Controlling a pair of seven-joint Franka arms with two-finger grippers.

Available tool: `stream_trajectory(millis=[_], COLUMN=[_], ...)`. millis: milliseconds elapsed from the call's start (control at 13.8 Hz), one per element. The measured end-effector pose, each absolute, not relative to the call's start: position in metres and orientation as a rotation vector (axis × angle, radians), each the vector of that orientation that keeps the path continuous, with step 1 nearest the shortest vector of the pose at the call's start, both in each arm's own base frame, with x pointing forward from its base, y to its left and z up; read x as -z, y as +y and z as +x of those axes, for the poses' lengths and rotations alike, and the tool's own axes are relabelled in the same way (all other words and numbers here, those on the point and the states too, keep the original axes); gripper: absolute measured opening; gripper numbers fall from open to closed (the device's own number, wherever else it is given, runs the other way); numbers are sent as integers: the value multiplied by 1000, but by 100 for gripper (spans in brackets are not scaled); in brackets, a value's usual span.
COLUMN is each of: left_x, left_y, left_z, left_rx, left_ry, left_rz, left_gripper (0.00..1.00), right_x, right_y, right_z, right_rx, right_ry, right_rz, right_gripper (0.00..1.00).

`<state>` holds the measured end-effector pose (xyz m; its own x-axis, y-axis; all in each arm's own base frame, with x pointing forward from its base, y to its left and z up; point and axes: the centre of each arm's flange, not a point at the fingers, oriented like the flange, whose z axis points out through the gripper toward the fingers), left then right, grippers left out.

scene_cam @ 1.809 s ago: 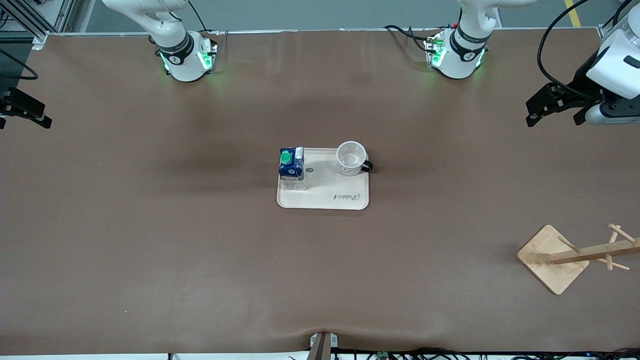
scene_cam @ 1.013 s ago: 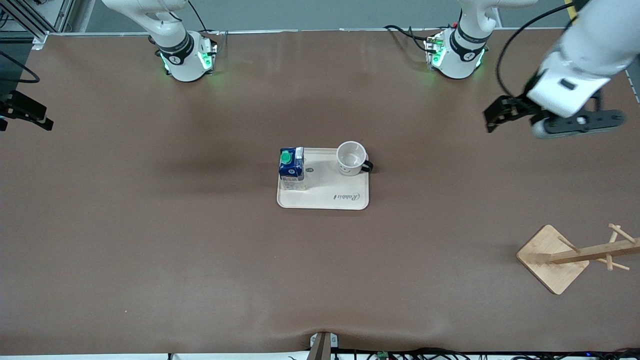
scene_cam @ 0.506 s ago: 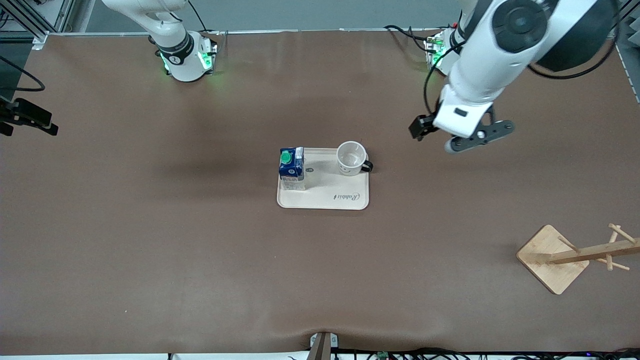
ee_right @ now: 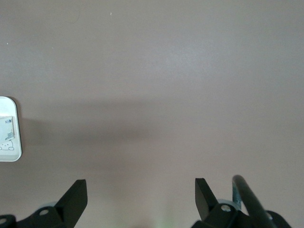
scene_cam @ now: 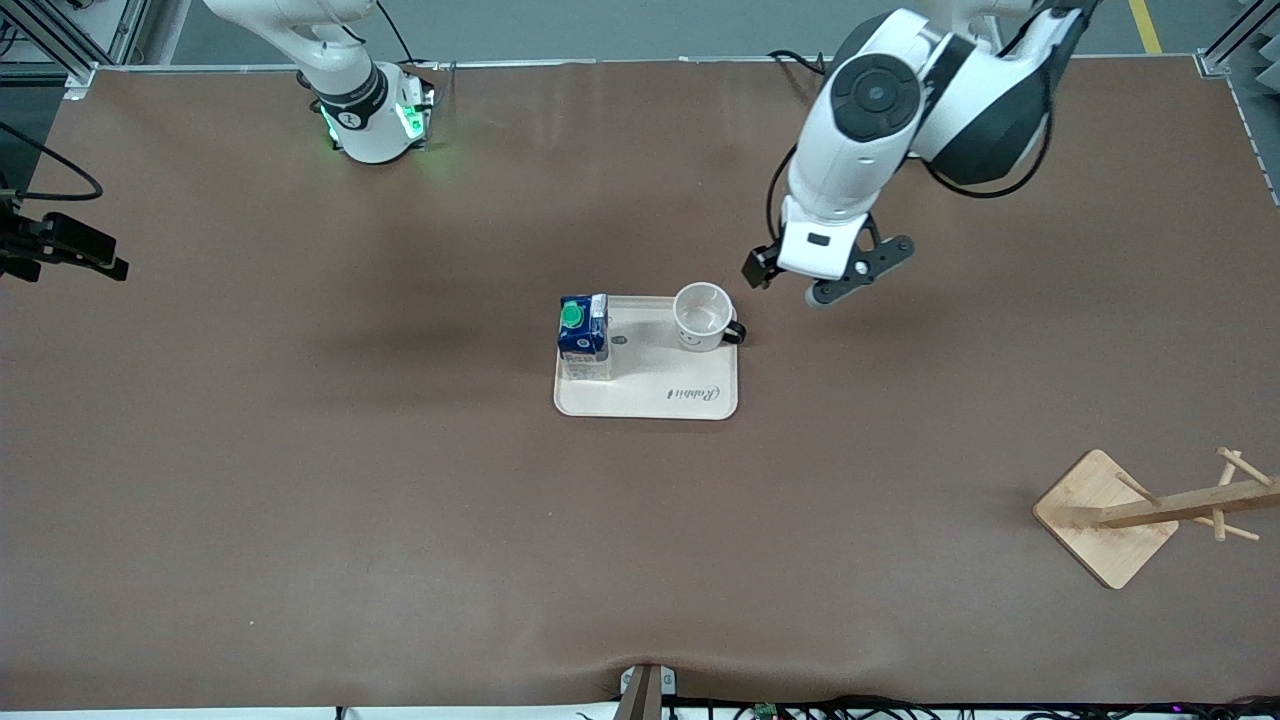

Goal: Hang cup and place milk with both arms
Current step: 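Move the left gripper over the white mug on the tray, then lower the left gripper onto the mug rim while the right gripper approaches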

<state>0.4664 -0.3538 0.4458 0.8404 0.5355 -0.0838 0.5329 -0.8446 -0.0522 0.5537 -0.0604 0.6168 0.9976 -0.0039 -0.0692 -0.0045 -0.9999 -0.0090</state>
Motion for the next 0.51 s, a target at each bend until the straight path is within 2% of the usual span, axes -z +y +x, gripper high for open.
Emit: stream_trajectory(millis=[289,506], left_x=[-420,-405], left_y=[-389,-416], left_z=[449,426], left_rx=[-155,-172], left_ry=[-1044,-1114], left_rz=[-2950,-2912], left_gripper=[100,100], right_x=[-609,-569], right_y=[-56,-42], right_z=[557,577], right_rx=[-132,-234], right_ry=[-15,-62], right_rz=[-3128,-3134], right_gripper=[100,100])
